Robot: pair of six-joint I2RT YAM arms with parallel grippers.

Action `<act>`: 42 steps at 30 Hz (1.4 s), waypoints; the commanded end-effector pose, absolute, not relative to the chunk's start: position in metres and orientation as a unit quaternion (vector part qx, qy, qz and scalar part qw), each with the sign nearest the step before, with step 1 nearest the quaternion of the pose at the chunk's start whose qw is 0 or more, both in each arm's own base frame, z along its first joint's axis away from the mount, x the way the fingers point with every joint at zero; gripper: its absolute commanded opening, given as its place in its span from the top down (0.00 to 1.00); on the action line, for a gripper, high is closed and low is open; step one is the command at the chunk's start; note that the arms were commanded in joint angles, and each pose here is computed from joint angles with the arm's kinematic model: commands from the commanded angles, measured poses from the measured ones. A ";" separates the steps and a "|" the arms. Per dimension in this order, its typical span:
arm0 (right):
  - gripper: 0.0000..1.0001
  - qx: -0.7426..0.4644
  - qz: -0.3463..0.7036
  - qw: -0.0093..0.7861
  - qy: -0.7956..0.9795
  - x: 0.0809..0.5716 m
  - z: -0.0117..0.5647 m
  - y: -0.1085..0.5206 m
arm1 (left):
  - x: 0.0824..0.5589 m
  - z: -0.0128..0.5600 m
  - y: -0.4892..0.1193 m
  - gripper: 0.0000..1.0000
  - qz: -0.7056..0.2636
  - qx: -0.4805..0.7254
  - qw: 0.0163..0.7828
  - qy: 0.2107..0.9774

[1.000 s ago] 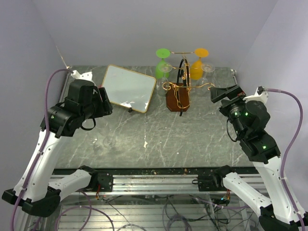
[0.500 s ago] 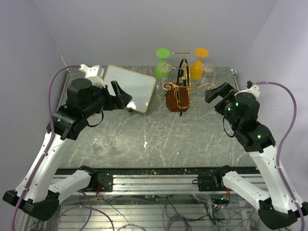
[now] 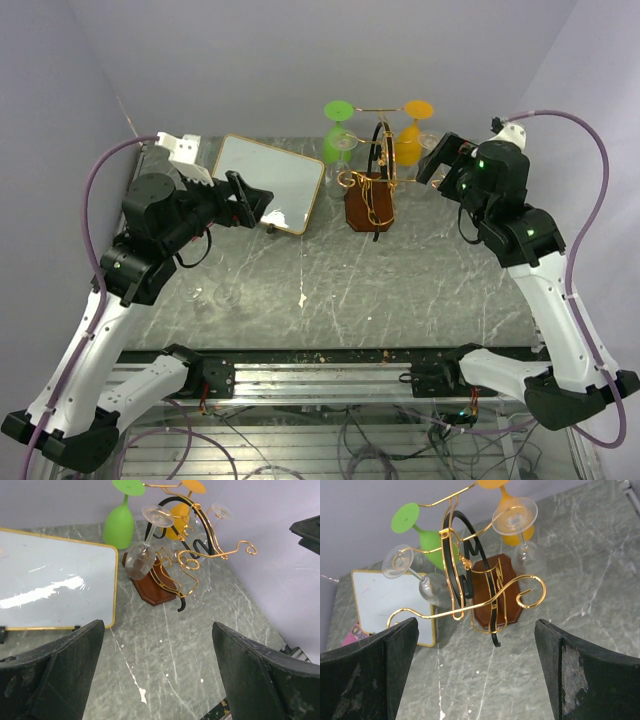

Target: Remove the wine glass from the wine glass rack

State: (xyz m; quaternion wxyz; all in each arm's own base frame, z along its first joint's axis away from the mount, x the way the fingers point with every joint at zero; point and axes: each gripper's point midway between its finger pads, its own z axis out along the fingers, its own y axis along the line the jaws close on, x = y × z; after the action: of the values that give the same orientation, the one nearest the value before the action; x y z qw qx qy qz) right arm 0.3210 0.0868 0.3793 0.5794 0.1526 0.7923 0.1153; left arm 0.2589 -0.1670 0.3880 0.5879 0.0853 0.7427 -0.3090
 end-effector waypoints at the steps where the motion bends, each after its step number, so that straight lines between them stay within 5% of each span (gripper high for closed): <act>1: 0.00 0.134 0.079 0.609 0.778 0.321 0.403 0.074 | 0.264 0.404 -0.172 0.01 -0.317 0.109 0.628 0.702; 11: 0.00 0.147 0.029 0.614 0.775 0.362 0.407 0.046 | 0.261 0.410 -0.181 0.00 -0.344 0.116 0.624 0.692; 23: 0.11 0.195 0.212 0.552 0.783 0.429 0.367 0.002 | 0.242 0.414 -0.182 0.00 -0.373 0.109 0.605 0.695; 42: 0.31 0.213 0.334 0.452 0.799 0.501 0.292 0.015 | 0.230 0.425 -0.177 0.00 -0.382 0.099 0.601 0.695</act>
State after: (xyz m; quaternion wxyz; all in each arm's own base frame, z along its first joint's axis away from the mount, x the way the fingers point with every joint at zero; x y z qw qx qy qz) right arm 0.4901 0.0084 0.2741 0.4387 0.2320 0.8152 0.2986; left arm 0.2386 -0.1810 0.4094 0.5924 0.0980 0.7047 -0.3780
